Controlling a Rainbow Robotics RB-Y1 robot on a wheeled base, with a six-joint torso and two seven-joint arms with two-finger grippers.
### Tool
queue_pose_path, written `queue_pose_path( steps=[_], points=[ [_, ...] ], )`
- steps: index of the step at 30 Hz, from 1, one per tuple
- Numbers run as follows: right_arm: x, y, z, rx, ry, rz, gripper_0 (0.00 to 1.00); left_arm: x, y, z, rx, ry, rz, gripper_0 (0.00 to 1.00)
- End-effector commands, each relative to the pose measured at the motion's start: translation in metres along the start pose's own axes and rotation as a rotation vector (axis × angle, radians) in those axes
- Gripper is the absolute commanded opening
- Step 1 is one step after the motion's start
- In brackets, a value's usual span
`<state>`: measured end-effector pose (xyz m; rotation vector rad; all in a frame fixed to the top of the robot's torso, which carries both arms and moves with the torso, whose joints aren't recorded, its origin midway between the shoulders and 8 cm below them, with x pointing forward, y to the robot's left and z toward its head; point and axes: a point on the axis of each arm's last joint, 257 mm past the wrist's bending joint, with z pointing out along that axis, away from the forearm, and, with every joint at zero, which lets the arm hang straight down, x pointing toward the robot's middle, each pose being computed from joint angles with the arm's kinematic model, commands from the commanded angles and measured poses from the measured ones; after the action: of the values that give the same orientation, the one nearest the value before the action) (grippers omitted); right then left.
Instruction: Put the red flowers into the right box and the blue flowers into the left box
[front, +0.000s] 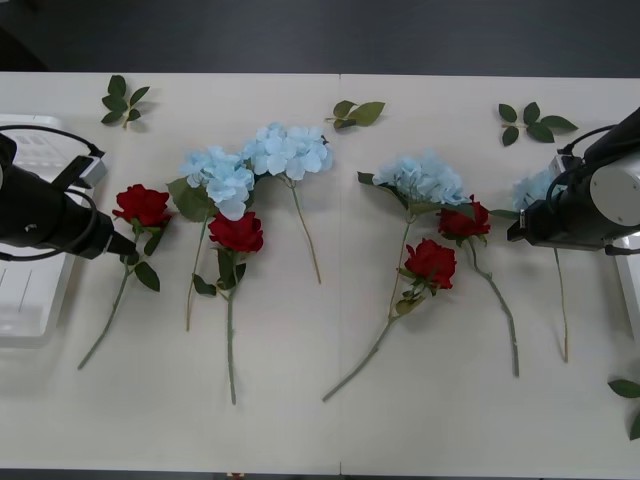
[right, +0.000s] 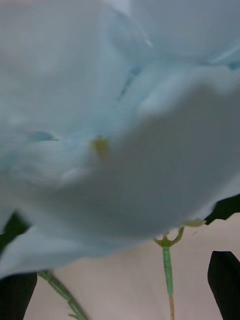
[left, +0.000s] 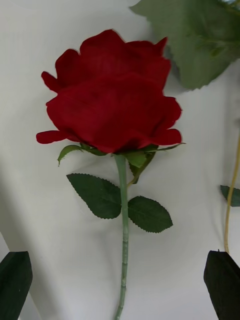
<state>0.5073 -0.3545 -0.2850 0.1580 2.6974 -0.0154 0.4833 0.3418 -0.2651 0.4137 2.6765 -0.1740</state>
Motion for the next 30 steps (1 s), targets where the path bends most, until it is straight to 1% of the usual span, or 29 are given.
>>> queue_pose_path(
  steps=[1, 5, 7, 8, 9, 13, 14, 15, 17, 18, 19, 20, 30],
  points=[
    [-0.016, -0.009, 0.000, 0.008, -0.031, -0.017, 1.00, -0.017, 0.019, -0.005, -0.045, -0.025, -0.037, 1.00],
    [-0.014, -0.014, 0.009, 0.017, -0.034, -0.018, 1.00, -0.013, 0.025, 0.004, -0.059, -0.012, -0.049, 1.00],
    [-0.014, -0.014, 0.012, 0.015, -0.038, -0.021, 0.90, -0.010, 0.025, 0.009, -0.060, -0.001, -0.053, 1.00],
    [-0.013, -0.015, 0.014, 0.017, -0.039, -0.026, 0.76, -0.008, 0.024, 0.012, -0.059, 0.006, -0.054, 1.00],
    [-0.013, -0.014, 0.015, 0.017, -0.041, -0.032, 0.65, -0.006, 0.023, 0.015, -0.057, 0.015, -0.055, 1.00],
    [-0.011, -0.015, 0.019, 0.026, -0.044, -0.049, 0.54, 0.000, 0.018, 0.024, -0.056, 0.033, -0.057, 1.00],
    [-0.010, -0.016, 0.021, 0.031, -0.045, -0.054, 0.49, 0.001, 0.017, 0.026, -0.055, 0.035, -0.057, 1.00],
    [-0.009, -0.017, 0.023, 0.035, -0.045, -0.057, 0.43, 0.003, 0.015, 0.029, -0.057, 0.042, -0.053, 1.00],
    [-0.009, -0.018, 0.025, 0.037, -0.049, -0.059, 0.25, 0.006, 0.013, 0.032, -0.060, 0.052, -0.052, 1.00],
    [-0.008, -0.018, 0.027, 0.036, -0.049, -0.058, 0.21, 0.007, 0.013, 0.034, -0.061, 0.054, -0.051, 1.00],
    [-0.009, -0.020, 0.028, 0.037, -0.050, -0.054, 0.08, 0.008, 0.012, 0.035, -0.061, 0.057, -0.046, 1.00],
    [-0.009, -0.022, 0.028, 0.037, -0.050, -0.052, 0.00, 0.009, 0.012, 0.036, -0.064, 0.059, -0.046, 1.00],
    [-0.018, -0.016, 0.024, 0.004, -0.058, -0.048, 0.00, 0.013, 0.005, 0.045, -0.073, 0.074, -0.030, 1.00]
  ],
)
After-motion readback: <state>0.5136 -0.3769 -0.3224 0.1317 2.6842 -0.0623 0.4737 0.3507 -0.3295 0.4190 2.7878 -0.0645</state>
